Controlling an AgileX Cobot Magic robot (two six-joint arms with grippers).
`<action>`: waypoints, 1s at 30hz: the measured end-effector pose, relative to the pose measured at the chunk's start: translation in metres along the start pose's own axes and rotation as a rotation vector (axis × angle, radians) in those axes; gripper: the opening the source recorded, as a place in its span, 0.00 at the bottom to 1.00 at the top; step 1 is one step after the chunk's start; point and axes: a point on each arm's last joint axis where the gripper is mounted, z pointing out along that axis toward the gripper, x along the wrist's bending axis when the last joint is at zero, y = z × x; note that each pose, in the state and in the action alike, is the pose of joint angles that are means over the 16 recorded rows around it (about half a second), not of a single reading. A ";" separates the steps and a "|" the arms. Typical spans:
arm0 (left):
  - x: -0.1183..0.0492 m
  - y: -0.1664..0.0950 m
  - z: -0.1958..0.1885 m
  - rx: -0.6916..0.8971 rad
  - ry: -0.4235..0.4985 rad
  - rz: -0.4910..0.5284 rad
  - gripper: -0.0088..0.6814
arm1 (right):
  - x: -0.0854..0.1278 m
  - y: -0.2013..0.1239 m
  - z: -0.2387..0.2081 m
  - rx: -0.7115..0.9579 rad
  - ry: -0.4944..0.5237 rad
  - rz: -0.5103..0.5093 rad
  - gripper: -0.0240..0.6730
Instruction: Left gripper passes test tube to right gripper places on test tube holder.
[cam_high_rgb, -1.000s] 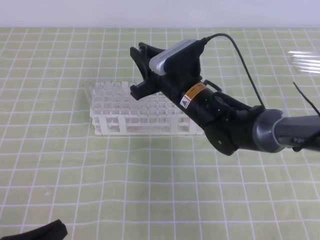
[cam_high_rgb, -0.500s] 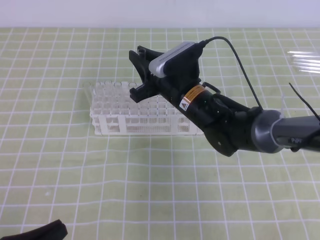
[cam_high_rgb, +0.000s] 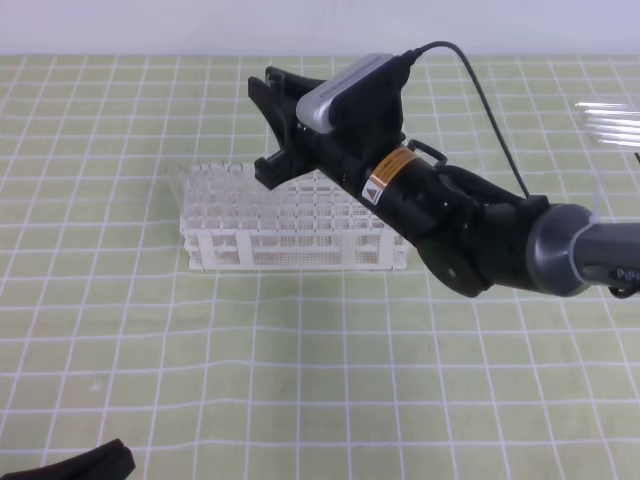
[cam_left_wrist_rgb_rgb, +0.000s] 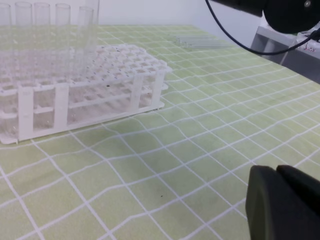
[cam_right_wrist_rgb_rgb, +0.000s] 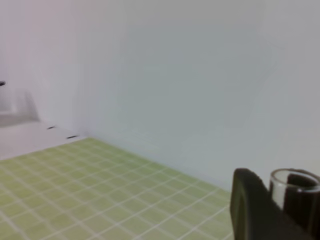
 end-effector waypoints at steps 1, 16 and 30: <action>0.000 0.000 0.000 0.000 0.000 0.000 0.01 | 0.000 0.000 -0.001 0.003 0.003 0.002 0.18; 0.000 0.001 0.000 -0.002 0.001 -0.001 0.01 | 0.003 -0.007 -0.010 0.024 0.010 0.026 0.18; 0.000 0.002 -0.001 -0.002 0.001 -0.002 0.01 | 0.003 -0.007 -0.010 0.018 0.012 0.029 0.18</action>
